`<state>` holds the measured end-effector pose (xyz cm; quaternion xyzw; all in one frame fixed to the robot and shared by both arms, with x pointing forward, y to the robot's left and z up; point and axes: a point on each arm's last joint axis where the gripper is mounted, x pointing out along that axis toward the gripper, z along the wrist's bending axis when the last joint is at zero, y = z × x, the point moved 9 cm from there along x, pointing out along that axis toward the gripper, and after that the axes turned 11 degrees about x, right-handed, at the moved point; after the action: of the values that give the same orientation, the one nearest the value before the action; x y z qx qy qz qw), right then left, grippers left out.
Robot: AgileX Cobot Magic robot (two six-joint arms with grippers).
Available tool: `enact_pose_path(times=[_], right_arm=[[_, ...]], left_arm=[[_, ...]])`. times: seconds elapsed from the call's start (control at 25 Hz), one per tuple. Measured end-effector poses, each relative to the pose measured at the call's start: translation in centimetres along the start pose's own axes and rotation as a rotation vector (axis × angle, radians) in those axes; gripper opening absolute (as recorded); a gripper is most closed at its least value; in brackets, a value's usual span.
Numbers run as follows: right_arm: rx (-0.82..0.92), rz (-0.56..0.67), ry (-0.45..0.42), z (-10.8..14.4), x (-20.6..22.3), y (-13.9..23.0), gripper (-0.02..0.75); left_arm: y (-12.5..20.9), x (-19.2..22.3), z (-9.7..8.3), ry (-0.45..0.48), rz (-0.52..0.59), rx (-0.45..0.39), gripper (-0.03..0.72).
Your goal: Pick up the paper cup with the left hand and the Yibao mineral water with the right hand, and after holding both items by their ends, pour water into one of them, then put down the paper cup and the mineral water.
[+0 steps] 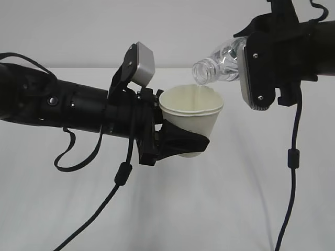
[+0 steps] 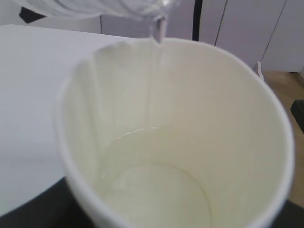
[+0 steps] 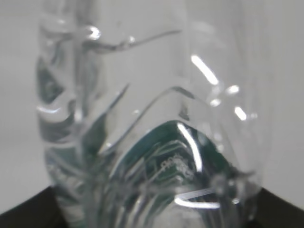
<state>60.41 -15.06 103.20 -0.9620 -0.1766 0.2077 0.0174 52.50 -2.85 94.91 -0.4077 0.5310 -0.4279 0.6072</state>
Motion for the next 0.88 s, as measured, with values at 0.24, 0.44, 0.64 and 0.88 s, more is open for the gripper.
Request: enact_pose_path(times=[0.24,0.44,0.64,0.88], right_arm=[[0.0,0.0,0.0,0.0,0.0,0.0,0.453],[0.0,0.0,0.0,0.0,0.0,0.0,0.453],[0.0,0.0,0.0,0.0,0.0,0.0,0.453],[0.0,0.0,0.0,0.0,0.0,0.0,0.453]], left_arm=[[0.0,0.0,0.0,0.0,0.0,-0.002,0.462],[0.0,0.0,0.0,0.0,0.0,-0.002,0.461],[0.0,0.0,0.0,0.0,0.0,-0.002,0.461],[0.0,0.0,0.0,0.0,0.0,-0.002,0.461]])
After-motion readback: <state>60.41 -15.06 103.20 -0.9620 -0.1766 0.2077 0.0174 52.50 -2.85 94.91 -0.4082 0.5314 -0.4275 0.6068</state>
